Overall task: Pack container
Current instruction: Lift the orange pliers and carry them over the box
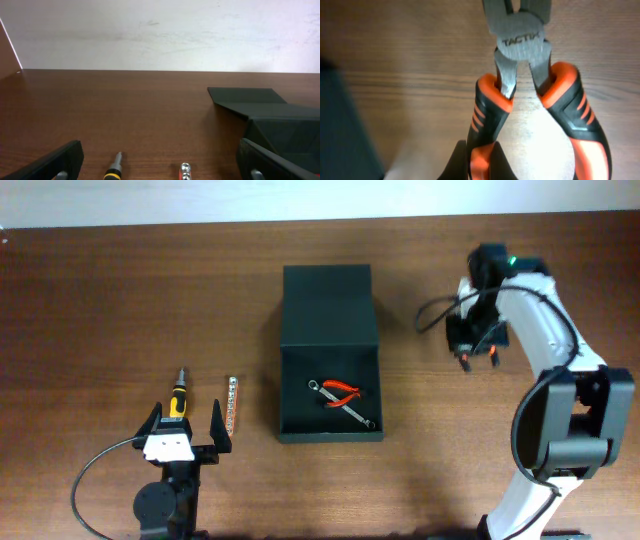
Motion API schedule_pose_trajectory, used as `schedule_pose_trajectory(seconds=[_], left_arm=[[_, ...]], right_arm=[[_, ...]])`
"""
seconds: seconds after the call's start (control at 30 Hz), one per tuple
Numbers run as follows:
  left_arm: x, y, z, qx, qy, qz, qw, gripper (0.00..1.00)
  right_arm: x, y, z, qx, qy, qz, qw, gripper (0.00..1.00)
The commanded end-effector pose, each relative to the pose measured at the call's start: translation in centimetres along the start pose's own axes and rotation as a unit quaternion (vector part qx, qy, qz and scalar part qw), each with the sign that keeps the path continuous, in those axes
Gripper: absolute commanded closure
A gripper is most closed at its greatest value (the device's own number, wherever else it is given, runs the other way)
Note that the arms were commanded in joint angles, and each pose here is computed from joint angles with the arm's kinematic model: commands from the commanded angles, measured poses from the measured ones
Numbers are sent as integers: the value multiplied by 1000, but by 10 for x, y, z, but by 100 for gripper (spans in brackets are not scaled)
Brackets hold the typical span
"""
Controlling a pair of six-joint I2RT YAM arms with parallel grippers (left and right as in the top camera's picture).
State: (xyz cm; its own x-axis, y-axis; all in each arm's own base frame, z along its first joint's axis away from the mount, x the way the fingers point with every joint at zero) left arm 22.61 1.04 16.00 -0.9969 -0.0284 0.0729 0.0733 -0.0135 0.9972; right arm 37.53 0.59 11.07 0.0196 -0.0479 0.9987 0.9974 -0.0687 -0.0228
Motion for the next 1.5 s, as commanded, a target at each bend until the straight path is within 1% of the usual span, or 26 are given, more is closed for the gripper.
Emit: schedule_pose_trajectory(seconds=[0.0,0.13,0.3,0.4,0.53,0.67,0.83,0.93,1.03,1.1,1.23,1.47], left_arm=[[0,-1,0,-2,-2,1,1000,1],[0,-1,0,-2,-2,1,1000,1],[0,-1,0,-2,-2,1,1000,1],[0,-1,0,-2,-2,1,1000,1],[0,-1,0,-2,-2,1,1000,1],[0,-1,0,-2,-2,1,1000,1],[0,-1,0,-2,-2,1,1000,1],[0,-1,0,-2,-2,1,1000,1],[0,-1,0,-2,-2,1,1000,1],[0,-1,0,-2,-2,1,1000,1],[0,-1,0,-2,-2,1,1000,1],[0,-1,0,-2,-2,1,1000,1]], right_arm=[[52,13,25,19,32,-44,998,96],[93,1,61,78,45,-56,994,96],[122,-36,119,202,47,-54,977,96],[124,-63,157,281,47,-45,957,96],[120,-91,202,358,40,-44,932,96],[117,-103,225,404,10,-63,913,96],[116,-111,248,458,21,-79,885,96],[108,-107,256,464,29,-87,881,96],[87,-105,263,460,42,-79,883,96],[67,-104,263,449,39,-68,890,96],[45,-104,260,436,35,-54,898,96],[12,-109,253,436,27,-32,899,96]])
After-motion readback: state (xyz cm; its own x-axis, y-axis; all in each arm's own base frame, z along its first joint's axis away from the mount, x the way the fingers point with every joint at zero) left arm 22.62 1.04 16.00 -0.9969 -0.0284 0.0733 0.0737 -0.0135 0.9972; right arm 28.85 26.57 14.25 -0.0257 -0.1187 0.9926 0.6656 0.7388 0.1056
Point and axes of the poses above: each gripper's point midway between its finger pads, its own x axis back along the fingers, its own z axis along the line the jaws close on, y = z × x, the point moved 2 cm from there along x, back along the fingers, and after that the axes turned 2 degrees about -x, right-handed, at the moved point
